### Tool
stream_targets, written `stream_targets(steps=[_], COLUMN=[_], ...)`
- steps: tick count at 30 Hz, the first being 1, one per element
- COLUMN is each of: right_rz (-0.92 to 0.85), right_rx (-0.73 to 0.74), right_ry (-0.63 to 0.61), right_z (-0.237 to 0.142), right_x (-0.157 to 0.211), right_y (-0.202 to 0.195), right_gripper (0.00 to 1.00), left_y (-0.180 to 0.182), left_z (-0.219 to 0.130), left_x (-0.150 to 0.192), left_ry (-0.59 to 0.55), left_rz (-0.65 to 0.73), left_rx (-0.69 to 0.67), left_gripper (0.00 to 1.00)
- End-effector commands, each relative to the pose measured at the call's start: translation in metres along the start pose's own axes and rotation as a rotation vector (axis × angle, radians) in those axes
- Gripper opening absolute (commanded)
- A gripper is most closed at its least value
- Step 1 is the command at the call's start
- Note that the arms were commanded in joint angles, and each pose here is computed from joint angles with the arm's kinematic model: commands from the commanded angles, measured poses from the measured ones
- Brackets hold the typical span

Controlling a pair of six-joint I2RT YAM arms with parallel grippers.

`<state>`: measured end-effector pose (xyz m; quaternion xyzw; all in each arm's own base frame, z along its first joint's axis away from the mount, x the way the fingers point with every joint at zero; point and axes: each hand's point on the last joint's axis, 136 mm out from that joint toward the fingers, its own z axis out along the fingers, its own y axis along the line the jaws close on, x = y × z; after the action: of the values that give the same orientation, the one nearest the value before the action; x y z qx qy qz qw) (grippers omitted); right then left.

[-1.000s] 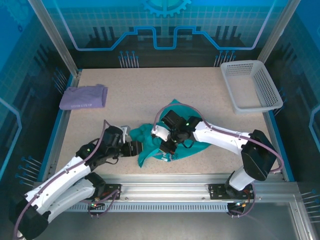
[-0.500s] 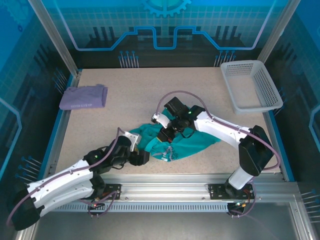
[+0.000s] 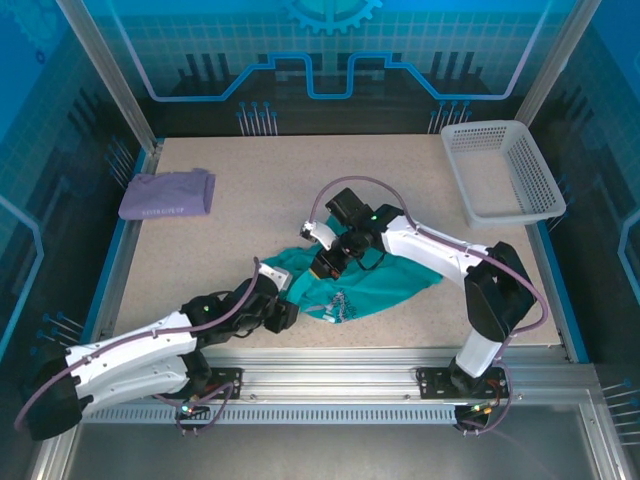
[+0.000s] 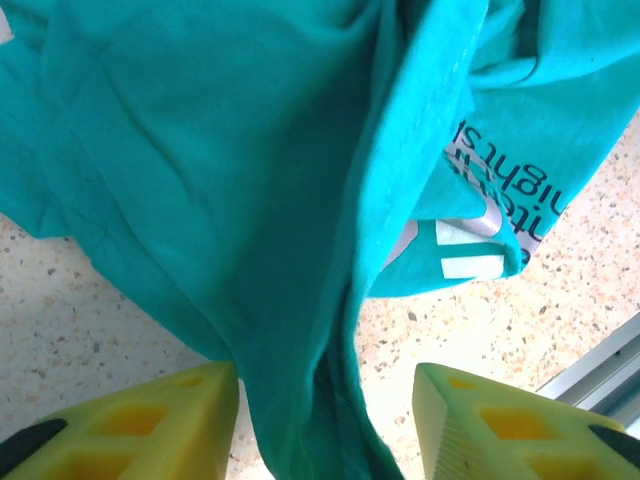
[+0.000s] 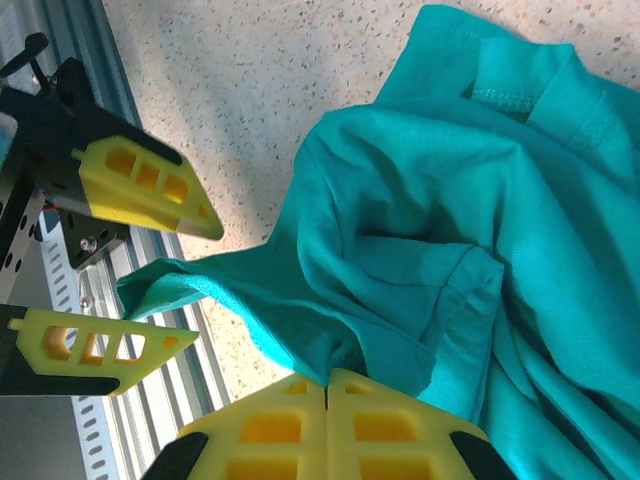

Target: Fold the inside-out t-shirt

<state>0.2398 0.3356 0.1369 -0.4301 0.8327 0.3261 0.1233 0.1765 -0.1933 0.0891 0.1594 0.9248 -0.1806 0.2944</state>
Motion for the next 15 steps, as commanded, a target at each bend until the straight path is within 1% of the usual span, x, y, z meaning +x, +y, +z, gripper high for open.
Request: stream_targets(steps=[1, 5, 6, 8, 9, 12, 14, 15], right_rz=[0.022, 0.023, 0.022, 0.021, 0.022, 0.023, 0.030, 0.033], right_rx=[-0.021, -0.024, -0.025, -0.024, -0.022, -0.019, -0.013, -0.006], right_ry=[-0.014, -0.018, -0.018, -0.016, -0.016, -0.017, -0.015, -0.018], right_z=[-0.004, -0.003, -0.003, -0.002, -0.003, -0.003, -0.003, -0.004], right_x=[-0.008, -0.011, -0.011, -0.010, -0.010, -0.009, -0.008, -0.009], right_y=[-0.001, -0.002, -0.001, -0.001, -0.002, -0.002, -0.003, -0.004], right_gripper=[0.00, 0.00, 0.00, 0.00, 0.00, 0.00, 0.00, 0.00], left_y=[0.000, -0.001, 0.000, 0.002, 0.002, 0.004, 0.005, 0.007], left_z=[-0.005, -0.004, -0.004, -0.003, -0.003, -0.004, -0.006, -0.008], left_x=[0.002, 0.005, 0.005, 0.007, 0.006, 0.001, -0.005, -0.008], left_ry=[0.028, 0.047, 0.052, 0.061, 0.059, 0.034, 0.006, -0.008], left_rz=[0.018, 0.014, 0.012, 0.014, 0.015, 0.019, 0.019, 0.015], left_rx=[-0.027, -0.026, -0.033, -0.046, -0.051, -0.063, -0.073, -0.079], left_gripper=[0.49, 0.51, 0.50, 0.44, 0.41, 0.26, 0.13, 0.09])
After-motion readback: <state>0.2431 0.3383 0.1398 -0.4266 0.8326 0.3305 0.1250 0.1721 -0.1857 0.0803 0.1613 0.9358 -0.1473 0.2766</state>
